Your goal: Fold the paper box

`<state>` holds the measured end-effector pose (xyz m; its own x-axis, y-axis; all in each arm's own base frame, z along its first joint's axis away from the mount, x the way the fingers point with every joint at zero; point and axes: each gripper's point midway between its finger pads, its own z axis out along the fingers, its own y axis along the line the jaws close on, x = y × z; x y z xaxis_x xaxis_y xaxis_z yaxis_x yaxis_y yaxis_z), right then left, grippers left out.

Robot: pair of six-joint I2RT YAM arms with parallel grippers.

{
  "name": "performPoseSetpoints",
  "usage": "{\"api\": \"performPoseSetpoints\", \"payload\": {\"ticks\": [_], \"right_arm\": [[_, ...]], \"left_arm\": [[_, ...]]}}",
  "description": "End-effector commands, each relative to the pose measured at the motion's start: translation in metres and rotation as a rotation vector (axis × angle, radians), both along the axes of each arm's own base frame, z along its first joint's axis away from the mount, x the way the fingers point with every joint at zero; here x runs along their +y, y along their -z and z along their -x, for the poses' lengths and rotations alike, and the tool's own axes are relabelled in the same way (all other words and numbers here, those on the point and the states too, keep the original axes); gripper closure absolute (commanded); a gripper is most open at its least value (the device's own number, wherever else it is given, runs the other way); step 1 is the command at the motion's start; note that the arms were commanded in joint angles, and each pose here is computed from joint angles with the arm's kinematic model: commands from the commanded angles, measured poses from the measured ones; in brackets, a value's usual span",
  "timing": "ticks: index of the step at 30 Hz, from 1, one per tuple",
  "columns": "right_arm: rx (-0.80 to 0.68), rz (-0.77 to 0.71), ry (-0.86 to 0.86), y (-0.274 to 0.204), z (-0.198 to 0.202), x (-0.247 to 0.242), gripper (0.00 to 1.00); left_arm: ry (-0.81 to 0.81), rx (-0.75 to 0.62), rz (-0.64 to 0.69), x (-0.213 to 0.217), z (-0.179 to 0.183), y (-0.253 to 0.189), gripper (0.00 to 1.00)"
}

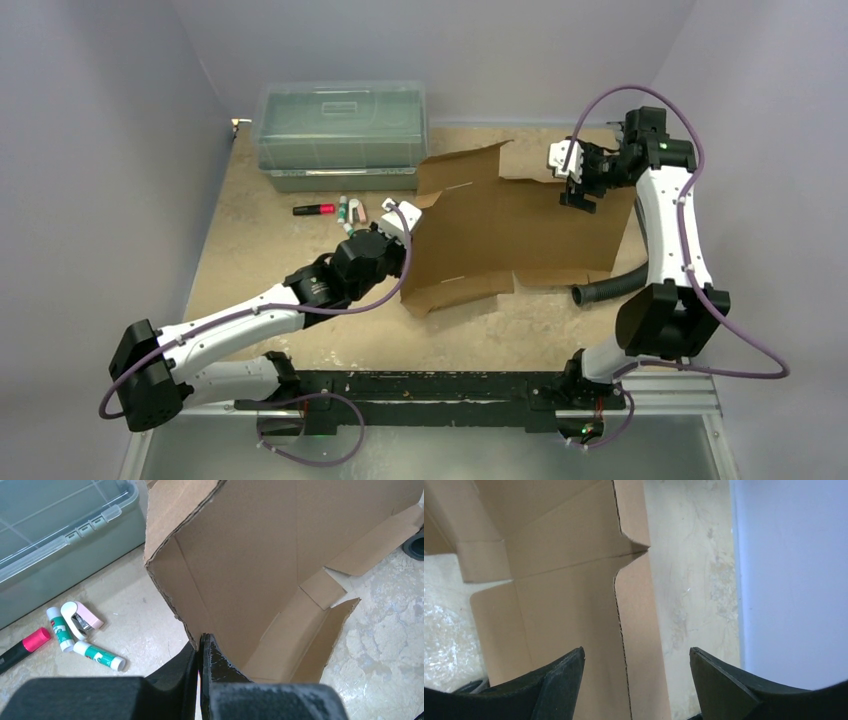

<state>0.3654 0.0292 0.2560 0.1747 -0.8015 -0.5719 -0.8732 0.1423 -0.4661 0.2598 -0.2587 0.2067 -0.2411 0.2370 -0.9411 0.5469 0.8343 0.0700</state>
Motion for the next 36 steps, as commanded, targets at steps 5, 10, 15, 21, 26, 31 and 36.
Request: {"api": "performPoseSetpoints", "payload": {"ticks": [5, 10, 15, 21, 26, 31, 36], "right_arm": [[0.004, 0.096, -0.120, 0.005, -0.009, -0.006, 0.34], [-0.039, 0.110, -0.128, 0.003, -0.014, -0.006, 0.44], [-0.045, 0.108, -0.130, -0.002, -0.012, -0.006, 0.52], [0.016, 0.108, -0.163, 0.005, -0.002, -0.004, 0.77], [0.029, 0.098, -0.151, 0.005, 0.002, -0.003, 1.00], [-0.005, 0.113, -0.145, -0.007, 0.008, -0.004, 1.00], [-0.077, 0.123, -0.108, -0.029, 0.011, -0.005, 1.00]], "left_arm": [[0.023, -0.069, 0.015, 0.001, 0.000, -0.022, 1.00], [0.026, -0.068, 0.017, 0.000, 0.000, -0.021, 1.00], [0.022, -0.060, 0.010, 0.002, 0.001, -0.016, 1.00], [0.011, -0.061, 0.000, 0.006, 0.001, -0.012, 1.00], [-0.001, -0.073, -0.018, 0.009, -0.001, -0.012, 1.00], [-0.024, -0.089, 0.016, 0.008, -0.005, -0.021, 1.00], [-0.025, 0.009, 0.149, 0.006, 0.003, -0.030, 0.54]]}}
